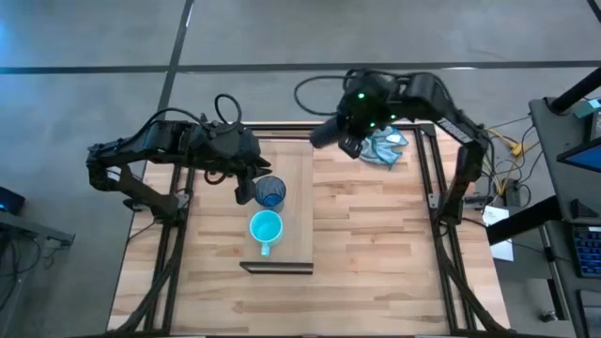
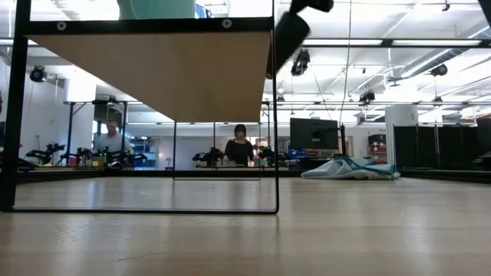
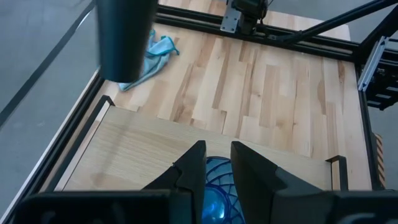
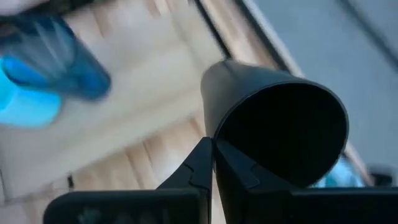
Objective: Stack small to large cups/mugs on shelf
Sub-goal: Put the black cup on the shelf
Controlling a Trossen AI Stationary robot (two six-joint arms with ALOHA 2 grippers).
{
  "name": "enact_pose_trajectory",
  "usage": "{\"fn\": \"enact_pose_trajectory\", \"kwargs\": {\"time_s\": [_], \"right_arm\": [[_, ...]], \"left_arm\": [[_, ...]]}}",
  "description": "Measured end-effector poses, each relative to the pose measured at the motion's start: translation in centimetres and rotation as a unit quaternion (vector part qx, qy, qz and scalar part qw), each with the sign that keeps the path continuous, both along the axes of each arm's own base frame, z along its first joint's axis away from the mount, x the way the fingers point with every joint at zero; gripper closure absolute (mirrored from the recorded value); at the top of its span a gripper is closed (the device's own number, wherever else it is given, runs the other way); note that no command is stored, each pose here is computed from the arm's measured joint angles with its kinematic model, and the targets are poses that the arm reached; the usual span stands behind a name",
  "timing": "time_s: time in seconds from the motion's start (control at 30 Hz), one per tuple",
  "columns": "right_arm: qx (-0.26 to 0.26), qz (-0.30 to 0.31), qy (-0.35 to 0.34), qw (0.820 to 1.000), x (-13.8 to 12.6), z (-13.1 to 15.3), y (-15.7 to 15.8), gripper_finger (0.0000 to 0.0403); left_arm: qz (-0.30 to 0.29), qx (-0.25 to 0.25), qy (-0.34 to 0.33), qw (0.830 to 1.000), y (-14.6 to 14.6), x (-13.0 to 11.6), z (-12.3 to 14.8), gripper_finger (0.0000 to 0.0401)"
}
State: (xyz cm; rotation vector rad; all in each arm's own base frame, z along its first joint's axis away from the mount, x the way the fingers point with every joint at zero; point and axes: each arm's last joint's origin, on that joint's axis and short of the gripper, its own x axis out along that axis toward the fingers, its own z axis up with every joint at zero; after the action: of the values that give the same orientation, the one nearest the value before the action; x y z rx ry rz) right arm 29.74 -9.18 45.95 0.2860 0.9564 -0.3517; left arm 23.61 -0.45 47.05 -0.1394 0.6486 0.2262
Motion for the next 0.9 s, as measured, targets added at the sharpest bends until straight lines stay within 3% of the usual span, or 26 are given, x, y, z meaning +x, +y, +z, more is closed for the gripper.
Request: {"fn": "enact_pose_trajectory", "kwargs": {"time_s": [0.2, 0.57, 0.9], "right_arm": [[-0.035, 0.043, -0.067, 0.996, -0.2, 1.2, 0.2, 0.0395], [-0.035, 0.095, -0.057, 0.993, 4.1, -1.3, -0.6, 0.0395], [-0.021, 0.13, -0.082, 0.988, 4.6, -0.9, 0.1, 0.0395]], "left_arm": [[0.008, 0.006, 0.002, 1.0, 0.0, 0.1, -0.1, 0.034], [0.075, 0.012, -0.002, 0.997, 0.4, 0.2, -0.4, 0.034], [0.158, 0.06, 0.062, 0.984, 1.3, -1.0, -1.3, 0.034]]}}
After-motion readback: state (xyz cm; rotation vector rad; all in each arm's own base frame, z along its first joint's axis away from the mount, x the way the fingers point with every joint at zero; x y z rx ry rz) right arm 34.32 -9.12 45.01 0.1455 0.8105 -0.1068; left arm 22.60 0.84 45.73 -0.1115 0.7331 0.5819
